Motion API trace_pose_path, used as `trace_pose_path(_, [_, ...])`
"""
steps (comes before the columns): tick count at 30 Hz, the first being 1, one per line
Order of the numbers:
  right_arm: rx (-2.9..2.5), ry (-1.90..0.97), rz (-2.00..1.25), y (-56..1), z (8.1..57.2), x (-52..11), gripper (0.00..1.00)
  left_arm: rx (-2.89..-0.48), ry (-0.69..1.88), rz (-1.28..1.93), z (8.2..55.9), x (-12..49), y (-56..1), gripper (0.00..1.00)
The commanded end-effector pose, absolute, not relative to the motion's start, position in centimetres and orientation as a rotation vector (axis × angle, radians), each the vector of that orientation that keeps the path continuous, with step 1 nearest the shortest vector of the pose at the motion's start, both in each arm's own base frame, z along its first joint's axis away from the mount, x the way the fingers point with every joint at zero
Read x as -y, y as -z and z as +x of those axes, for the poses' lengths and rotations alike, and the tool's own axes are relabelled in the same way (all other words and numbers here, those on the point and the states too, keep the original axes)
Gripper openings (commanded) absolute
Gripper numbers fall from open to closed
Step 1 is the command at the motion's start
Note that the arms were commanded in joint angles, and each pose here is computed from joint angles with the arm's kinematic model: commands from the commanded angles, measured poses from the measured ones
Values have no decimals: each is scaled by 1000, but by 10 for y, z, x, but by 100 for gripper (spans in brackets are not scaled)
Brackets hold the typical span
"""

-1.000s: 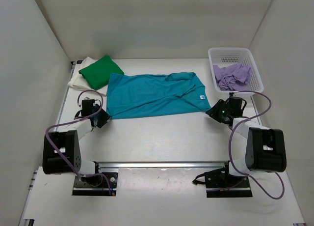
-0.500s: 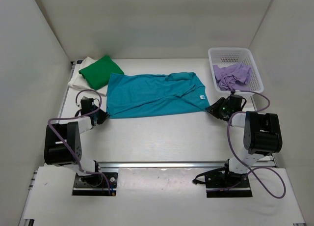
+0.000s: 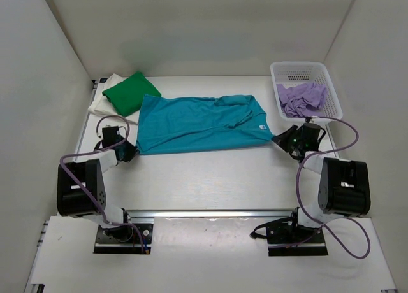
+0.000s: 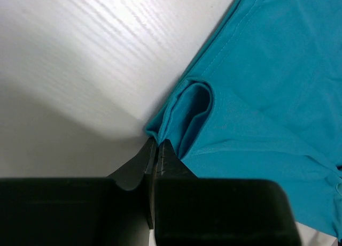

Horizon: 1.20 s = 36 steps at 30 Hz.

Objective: Fold and stack the t-shirts
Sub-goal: Fold the flattened tshirt in 1/3 of the way

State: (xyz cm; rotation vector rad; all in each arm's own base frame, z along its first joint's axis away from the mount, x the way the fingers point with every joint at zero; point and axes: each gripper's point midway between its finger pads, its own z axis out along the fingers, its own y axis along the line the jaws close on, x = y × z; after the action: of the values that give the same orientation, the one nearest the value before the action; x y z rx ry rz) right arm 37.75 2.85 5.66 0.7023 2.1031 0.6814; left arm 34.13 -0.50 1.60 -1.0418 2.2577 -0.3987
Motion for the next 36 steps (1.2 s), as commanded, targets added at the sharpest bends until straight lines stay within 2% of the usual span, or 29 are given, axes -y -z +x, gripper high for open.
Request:
trace_pose_path(1, [-2092,-610,720,-57,361,-17,0,-2264,392,-1024,328,-5,-30,0])
trace_pose_path(11, [-2174,-562,853,-42,258,-22,0,-2448,364,-788,262,14,-48,0])
trace_pose_path(12, [-2179,-565,861,-39,247,-24,0,-2468,335,-766,254,15,-47,3])
trace_pose_path(15, [-2231,-577,837,-33,225,-38,4,-2509,334,-756,231,21,-37,23])
trace_pose_path(17, [-2247,-589,844,-30,216,-42,7,-2489,306,-770,229,16,-38,53])
trace_pose_path(18, [-2243,-580,848,-31,216,-40,12,-2468,303,-765,233,15,-45,63])
trace_pose_path(19, [-2249,-570,850,-31,214,-39,15,-2455,288,-773,235,12,-49,81])
trace_pose_path(21, [-2248,-539,823,-39,216,-35,35,-2427,245,-757,245,5,-63,96])
trace_pose_path(22, [-2240,-548,794,-44,218,-37,40,-2423,206,-768,245,-1,-66,98])
trace_pose_path(24, [-2215,-554,749,-61,226,-38,46,-2382,214,-697,256,5,-87,95])
trace_pose_path(25, [-2197,-544,714,-76,232,-36,46,-2355,240,-670,262,10,-96,79])
trace_pose_path(26, [-2205,-522,668,-81,235,-34,48,-2329,283,-627,268,18,-105,56])
trace_pose_path(27, [-2189,-510,633,-97,242,-33,48,-2326,306,-605,269,25,-105,46])
trace_pose_path(28, [-2193,-517,564,-110,248,-37,42,-2322,339,-595,271,31,-104,25])
trace_pose_path(29, [-2201,-532,492,-121,254,-44,33,-2315,330,-610,274,29,-100,11])
trace_pose_path(30, [-2216,-556,461,-121,254,-50,7,-2340,332,-624,269,31,-89,7])
trace_pose_path(31, [-2232,-586,411,-127,259,-61,0,-2373,351,-637,267,34,-76,4])
trace_pose_path(32, [-2226,-615,355,-129,262,-72,0,-2376,396,-635,267,40,-72,8])
trace_pose_path(33, [-2212,-633,320,-130,265,-80,0,-2366,404,-674,270,37,-66,16])
trace_pose_path(36, [-2264,-642,173,-116,262,-114,0,-2336,422,-711,274,40,-62,33])
